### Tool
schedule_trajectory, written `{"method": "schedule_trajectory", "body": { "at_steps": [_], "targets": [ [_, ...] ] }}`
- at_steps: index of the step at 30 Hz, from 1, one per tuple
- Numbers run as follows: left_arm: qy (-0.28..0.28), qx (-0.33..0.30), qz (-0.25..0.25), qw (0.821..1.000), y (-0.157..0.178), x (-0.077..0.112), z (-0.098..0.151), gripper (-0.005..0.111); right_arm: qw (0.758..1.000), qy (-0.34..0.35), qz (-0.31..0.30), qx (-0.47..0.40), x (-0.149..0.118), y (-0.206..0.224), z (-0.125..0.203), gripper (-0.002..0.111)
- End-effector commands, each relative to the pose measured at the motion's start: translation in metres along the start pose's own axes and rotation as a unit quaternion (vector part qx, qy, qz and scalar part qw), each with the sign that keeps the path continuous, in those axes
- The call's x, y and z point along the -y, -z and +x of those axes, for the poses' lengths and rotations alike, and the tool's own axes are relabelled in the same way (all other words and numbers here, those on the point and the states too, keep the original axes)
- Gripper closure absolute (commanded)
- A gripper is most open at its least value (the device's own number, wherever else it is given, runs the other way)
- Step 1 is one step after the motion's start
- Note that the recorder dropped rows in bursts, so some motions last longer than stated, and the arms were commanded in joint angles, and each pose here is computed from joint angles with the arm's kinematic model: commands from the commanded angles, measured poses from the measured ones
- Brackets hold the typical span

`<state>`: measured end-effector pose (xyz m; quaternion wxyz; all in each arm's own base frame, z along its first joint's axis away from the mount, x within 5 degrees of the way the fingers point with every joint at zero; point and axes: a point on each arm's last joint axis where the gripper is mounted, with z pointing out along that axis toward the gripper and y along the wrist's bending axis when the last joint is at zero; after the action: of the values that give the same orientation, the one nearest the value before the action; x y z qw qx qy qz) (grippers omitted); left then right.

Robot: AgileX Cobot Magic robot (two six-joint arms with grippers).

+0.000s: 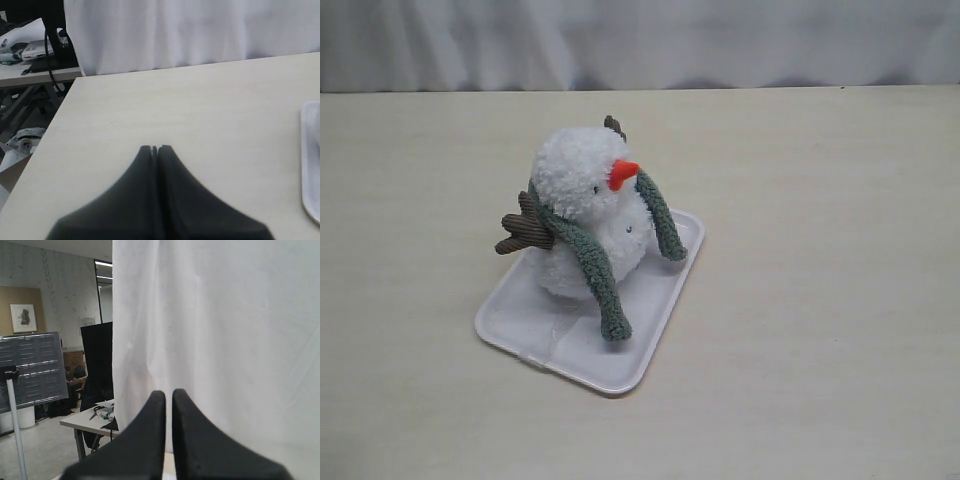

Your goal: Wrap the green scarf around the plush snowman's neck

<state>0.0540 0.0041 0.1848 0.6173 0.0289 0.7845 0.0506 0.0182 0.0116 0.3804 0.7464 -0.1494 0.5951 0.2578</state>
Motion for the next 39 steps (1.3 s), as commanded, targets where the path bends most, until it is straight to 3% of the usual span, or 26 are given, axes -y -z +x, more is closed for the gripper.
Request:
{"method": "schedule_trajectory", "body": {
  "at_steps": [1, 21, 26, 34, 39],
  "targets": [
    [-0.001, 0.003, 0.003, 1.000, 0.000, 0.000, 0.000, 0.107, 1.000, -0.003, -0.001, -0.001, 0.000, 0.001, 0.001, 0.104],
    [-0.001, 0.002, 0.002, 1.000, 0.000, 0.000, 0.000, 0.107, 1.000, -0.003, -0.001, -0.001, 0.000, 0.001, 0.001, 0.104],
    [-0.001, 0.002, 0.002, 1.000, 0.000, 0.000, 0.000, 0.107, 0.999, 0.039, 0.010, 0.004, 0.001, 0.004, 0.006, 0.104],
    [-0.001, 0.002, 0.002, 1.000, 0.000, 0.000, 0.000, 0.107, 0.991, 0.058, 0.112, 0.049, 0.007, 0.018, 0.041, 0.104],
    [-0.001, 0.003, 0.002, 1.000, 0.000, 0.000, 0.000, 0.107, 0.977, 0.091, 0.193, 0.029, 0.013, 0.018, 0.060, 0.104]
  ]
}}
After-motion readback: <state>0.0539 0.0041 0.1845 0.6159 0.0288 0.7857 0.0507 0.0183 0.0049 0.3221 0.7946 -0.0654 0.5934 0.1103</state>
